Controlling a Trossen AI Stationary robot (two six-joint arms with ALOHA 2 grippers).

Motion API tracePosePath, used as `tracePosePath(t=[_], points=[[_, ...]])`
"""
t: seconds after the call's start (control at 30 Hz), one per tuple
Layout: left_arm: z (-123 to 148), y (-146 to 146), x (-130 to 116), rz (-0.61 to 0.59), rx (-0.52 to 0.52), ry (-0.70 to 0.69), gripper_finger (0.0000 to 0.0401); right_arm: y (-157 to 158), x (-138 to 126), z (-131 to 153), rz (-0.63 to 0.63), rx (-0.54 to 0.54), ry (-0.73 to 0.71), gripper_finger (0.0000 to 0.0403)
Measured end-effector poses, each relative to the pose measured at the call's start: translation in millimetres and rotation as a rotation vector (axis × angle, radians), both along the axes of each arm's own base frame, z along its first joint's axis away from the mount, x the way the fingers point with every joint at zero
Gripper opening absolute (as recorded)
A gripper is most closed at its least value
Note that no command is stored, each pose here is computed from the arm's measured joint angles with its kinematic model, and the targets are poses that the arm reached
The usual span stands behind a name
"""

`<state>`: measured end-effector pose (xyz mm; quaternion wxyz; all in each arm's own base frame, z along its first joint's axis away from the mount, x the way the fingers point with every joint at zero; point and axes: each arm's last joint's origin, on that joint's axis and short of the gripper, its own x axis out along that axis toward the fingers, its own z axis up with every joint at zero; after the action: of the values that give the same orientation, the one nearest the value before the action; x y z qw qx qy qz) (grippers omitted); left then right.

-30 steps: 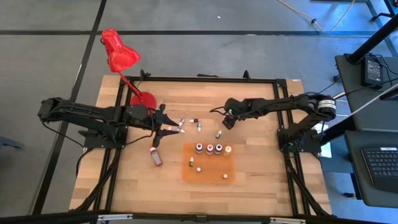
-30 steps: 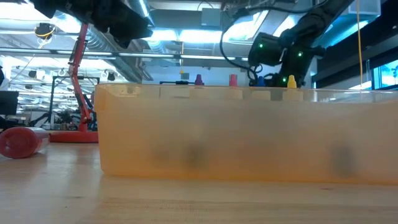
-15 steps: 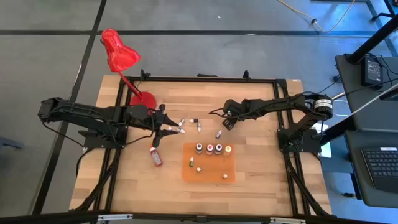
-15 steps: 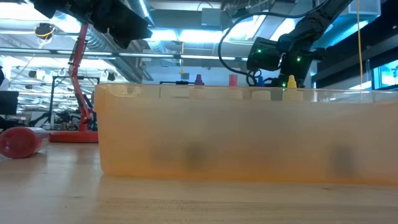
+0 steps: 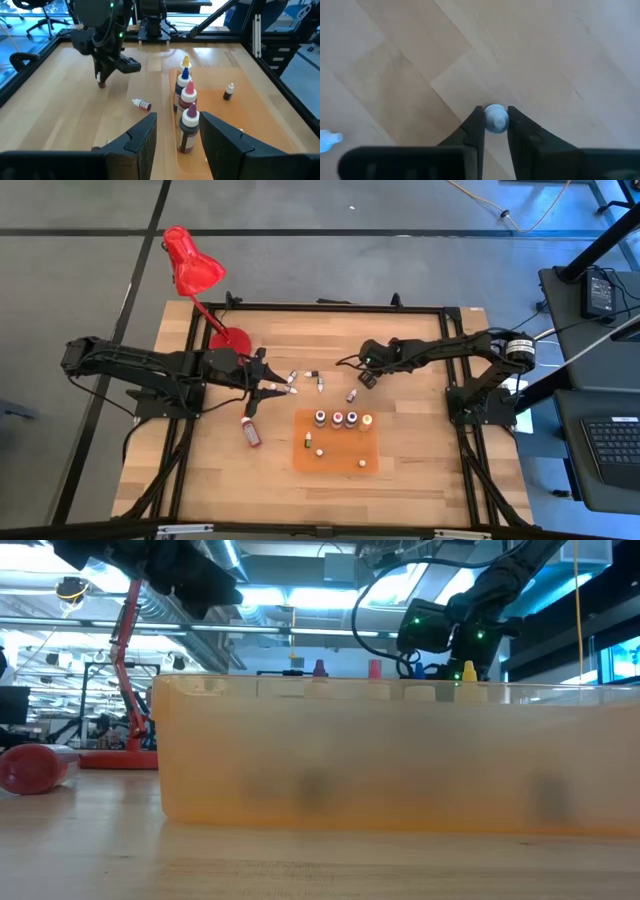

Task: Pick & Place food coloring
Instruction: Put the top small red food coloring bottle into the orange bin

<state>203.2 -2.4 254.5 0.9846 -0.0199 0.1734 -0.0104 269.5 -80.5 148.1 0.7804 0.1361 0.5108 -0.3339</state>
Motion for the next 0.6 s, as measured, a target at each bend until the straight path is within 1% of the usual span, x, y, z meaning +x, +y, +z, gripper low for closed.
tracePosePath(t=[0.1, 0.23, 0.3, 0.43, 0.53, 0.6], points=[[-0.7, 0.0, -0.2, 0.001, 0.0, 0.007, 0.0144, 6.3, 2.5, 14.2, 0.013, -0.027, 0.013, 0.0063], [-0.7, 0.0, -0.3, 0.001, 0.0, 0.008, 0.0144, 23.7, 10.1, 53.5, 0.052, -0.058, -0.005, 0.0063], [-0.7, 0.0, -0.3, 0.001, 0.001, 0.008, 0.0143, 37.9, 16.3, 78.1, 0.086, -0.068, -0.055, 0.0063], [-0.8, 0.1, -0.3, -0.008, 0.028, 0.008, 0.0144, 78.0, 26.8, 119.0, 0.177, -0.055, -0.151, 0.0063], [-0.8, 0.1, -0.3, -0.009, 0.036, 0.007, 0.0143, 114.9, 30.2, 139.1, 0.248, -0.034, -0.233, 0.0063], [-0.7, 0.1, -0.3, -0.009, 0.036, 0.007, 0.0144, 141.6, 28.3, 146.0, 0.298, -0.006, -0.281, 0.0063]])
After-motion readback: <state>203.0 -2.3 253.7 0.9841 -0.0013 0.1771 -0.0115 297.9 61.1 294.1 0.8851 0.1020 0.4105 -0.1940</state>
